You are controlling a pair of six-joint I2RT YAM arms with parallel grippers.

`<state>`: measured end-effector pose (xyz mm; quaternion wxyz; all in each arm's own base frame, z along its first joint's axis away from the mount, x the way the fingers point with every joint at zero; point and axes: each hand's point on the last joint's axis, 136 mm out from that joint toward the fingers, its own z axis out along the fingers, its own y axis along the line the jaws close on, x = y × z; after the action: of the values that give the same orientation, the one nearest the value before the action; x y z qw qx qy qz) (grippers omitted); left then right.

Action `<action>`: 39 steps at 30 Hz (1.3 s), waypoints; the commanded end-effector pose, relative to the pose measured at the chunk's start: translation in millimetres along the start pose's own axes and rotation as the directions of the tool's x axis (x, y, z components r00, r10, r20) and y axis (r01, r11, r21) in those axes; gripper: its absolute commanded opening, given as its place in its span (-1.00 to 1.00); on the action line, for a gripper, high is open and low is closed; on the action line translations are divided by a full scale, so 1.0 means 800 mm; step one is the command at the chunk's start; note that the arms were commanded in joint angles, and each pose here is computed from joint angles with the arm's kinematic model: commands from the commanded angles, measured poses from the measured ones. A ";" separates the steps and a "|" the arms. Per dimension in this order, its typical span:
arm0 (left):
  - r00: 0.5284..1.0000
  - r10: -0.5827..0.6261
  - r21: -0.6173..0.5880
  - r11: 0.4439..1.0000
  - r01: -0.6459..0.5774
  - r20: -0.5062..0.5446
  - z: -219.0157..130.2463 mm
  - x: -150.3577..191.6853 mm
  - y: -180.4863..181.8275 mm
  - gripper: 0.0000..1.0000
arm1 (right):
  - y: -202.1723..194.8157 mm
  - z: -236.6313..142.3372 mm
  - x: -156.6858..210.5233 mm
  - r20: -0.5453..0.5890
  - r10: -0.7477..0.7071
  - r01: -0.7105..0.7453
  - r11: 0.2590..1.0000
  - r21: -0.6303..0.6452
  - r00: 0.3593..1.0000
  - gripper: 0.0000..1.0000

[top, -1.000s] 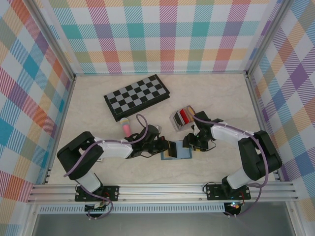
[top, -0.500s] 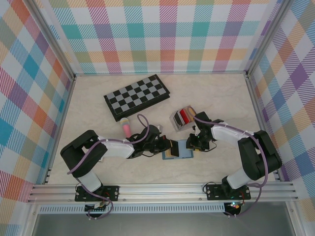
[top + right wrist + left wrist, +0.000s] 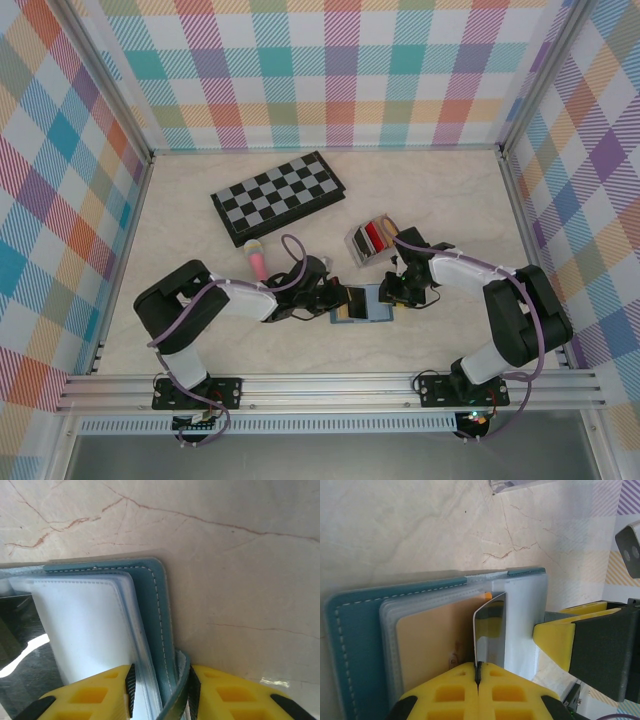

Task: Put the credit cards into the card holder
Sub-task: Insert the credit card into the card slot.

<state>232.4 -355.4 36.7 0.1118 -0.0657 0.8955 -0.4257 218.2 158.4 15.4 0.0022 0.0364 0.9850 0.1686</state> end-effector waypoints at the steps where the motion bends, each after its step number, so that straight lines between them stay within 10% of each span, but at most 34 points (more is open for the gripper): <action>1: 0.999 0.009 -0.003 1.000 -0.009 -0.035 0.009 0.010 -0.002 -1.00 | 0.002 0.016 0.008 -0.034 -0.008 0.007 1.000 -0.022 0.999 -0.31; 27: 0.999 0.007 -0.044 0.999 -0.009 -0.042 0.048 0.015 -0.027 -0.87 | 0.012 0.016 0.012 -0.037 -0.012 0.009 0.997 -0.075 0.999 -0.35; 39: 0.997 0.045 -0.087 0.995 -0.051 -0.067 0.047 0.018 -0.033 -0.46 | 0.010 -0.006 -0.002 0.039 0.016 -0.015 0.999 -0.036 0.999 -0.20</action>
<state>241.5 -401.3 36.8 0.0988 -0.0589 0.9061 -0.4071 219.1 159.6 17.7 0.0088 0.0478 0.9829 0.1779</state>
